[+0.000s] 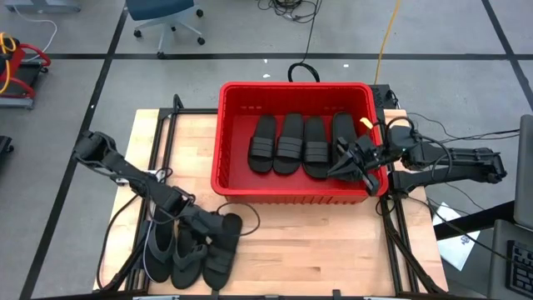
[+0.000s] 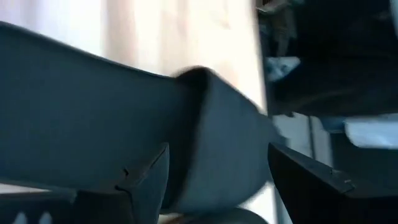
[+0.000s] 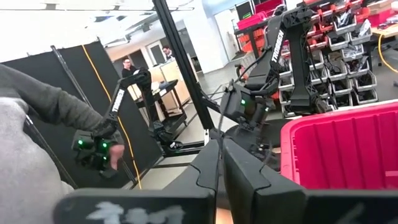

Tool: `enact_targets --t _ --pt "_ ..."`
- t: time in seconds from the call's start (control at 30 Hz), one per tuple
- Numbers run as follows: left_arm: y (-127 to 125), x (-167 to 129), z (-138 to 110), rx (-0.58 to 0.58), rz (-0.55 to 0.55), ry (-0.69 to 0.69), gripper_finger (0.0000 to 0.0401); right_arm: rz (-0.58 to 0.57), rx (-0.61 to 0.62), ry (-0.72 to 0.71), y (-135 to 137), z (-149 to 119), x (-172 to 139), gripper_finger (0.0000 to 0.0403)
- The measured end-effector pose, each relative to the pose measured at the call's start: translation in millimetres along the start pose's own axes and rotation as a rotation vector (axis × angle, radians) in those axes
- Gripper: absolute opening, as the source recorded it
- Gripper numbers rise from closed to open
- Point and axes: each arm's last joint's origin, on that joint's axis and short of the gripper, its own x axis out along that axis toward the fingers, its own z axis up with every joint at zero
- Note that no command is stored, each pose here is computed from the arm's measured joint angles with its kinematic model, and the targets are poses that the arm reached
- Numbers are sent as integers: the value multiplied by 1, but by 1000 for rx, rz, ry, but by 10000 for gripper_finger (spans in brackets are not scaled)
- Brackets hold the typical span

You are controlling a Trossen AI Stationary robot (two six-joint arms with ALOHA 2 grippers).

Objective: Pick and place slides into bin
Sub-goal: Put the black slide on top of the other black slide into the red bin

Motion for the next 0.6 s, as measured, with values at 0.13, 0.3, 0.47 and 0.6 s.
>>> enact_targets --t 0.13,0.3,0.47,0.6 --pt "6 2 -4 25 48 -12 269 -23 20 -12 -1 1 0 13" --pt "11 13 -5 57 73 13 269 -48 21 -23 -1 1 0 13" --pt "11 31 -6 75 24 22 269 -47 24 -23 -1 1 0 13" --pt "12 41 -5 63 -27 25 269 -47 25 -22 -1 1 0 13"
